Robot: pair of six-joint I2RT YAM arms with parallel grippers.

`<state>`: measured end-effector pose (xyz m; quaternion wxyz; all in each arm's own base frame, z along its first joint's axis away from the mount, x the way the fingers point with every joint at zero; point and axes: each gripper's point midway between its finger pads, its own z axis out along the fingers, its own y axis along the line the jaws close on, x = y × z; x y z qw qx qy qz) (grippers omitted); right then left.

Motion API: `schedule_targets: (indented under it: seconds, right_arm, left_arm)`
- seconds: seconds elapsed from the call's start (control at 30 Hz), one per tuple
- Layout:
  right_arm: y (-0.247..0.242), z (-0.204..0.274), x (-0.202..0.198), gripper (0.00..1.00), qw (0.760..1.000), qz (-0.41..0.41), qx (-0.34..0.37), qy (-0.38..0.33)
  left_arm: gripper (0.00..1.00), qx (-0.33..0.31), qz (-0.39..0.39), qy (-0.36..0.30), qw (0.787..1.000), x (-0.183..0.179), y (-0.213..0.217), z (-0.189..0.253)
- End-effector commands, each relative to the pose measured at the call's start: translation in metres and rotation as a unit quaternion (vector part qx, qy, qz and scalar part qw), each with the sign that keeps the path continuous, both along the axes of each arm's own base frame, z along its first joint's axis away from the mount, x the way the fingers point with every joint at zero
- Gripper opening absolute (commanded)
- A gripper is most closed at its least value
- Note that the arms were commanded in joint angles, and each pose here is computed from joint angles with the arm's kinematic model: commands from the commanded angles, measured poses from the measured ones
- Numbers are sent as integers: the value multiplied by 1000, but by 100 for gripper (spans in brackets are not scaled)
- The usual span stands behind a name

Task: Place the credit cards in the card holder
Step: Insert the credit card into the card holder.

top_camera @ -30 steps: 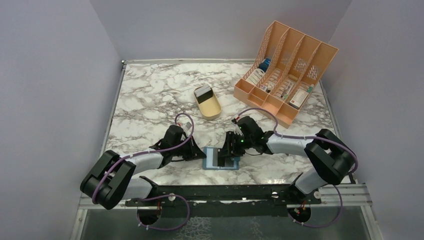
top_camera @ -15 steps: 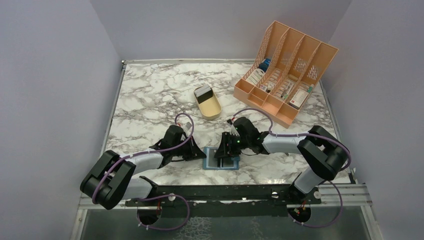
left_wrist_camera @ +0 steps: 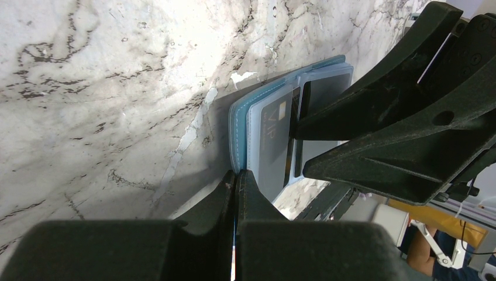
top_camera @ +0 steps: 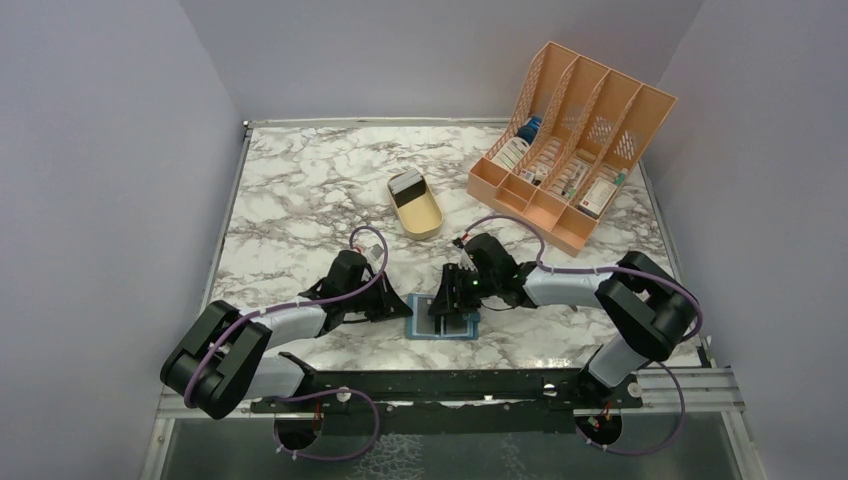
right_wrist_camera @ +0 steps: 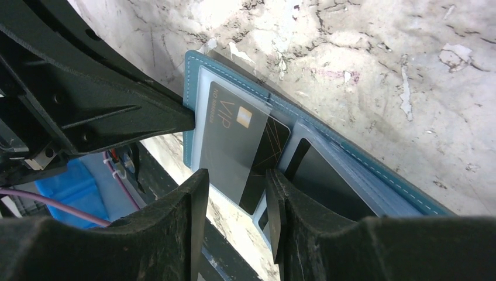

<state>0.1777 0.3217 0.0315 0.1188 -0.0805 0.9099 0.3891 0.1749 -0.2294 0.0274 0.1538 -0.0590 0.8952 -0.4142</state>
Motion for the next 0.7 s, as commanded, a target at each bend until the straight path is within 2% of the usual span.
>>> schedule_targets:
  seconds: [0.0,0.37,0.67]
  right_arm:
    - [-12,-5,5,42,998,-35,-43,-5]
    - [-16,-15,9,42,995,-64,-78,6]
    - [12,0,9,41,999,-33,-23,-3]
  left_arm:
    - [0,-5,4,-12,1000,2,-1,3]
    - [0,-8,5,-16,1000,3,-1,6]
    - [0,-10,5,-15,1000,3,-2,6]
